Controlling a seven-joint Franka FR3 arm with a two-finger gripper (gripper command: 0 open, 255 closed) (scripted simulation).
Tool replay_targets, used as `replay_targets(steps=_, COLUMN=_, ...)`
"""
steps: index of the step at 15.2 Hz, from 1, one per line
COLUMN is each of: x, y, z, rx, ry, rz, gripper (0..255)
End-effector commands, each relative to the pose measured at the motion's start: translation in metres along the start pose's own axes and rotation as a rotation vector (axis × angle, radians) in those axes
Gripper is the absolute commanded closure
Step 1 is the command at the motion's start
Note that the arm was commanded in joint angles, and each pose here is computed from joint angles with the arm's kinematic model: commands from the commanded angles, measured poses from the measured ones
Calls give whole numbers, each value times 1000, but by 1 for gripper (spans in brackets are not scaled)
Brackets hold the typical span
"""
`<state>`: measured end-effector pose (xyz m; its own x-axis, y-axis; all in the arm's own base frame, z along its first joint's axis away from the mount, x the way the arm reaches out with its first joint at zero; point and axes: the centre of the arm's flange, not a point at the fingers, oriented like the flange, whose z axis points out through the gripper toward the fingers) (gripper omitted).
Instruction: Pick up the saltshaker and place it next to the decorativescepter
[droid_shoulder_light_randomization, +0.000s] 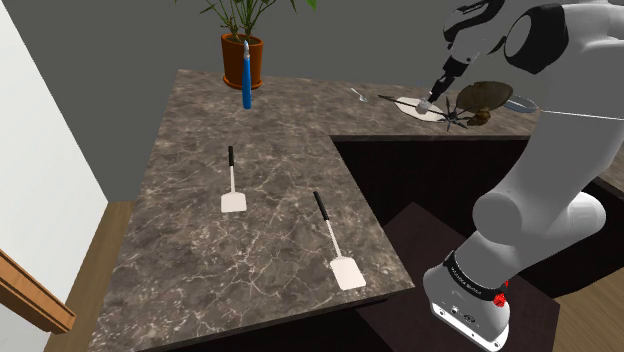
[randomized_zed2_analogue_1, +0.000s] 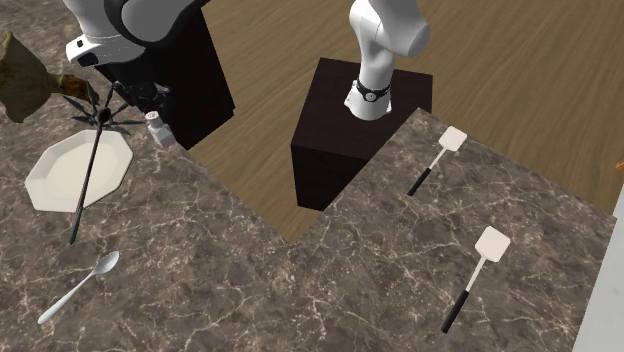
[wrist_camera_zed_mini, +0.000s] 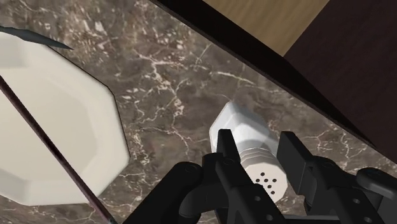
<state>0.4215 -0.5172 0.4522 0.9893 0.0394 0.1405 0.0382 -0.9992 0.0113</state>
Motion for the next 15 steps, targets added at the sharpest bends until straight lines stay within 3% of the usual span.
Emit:
replay_targets(steps=1, x=-2, y=0, z=11, rx=-1, ry=0, rz=0, gripper=255)
replay_targets(steps=15, x=-12, y=-1, z=80, rx=-1, ry=0, rz=0, gripper=255)
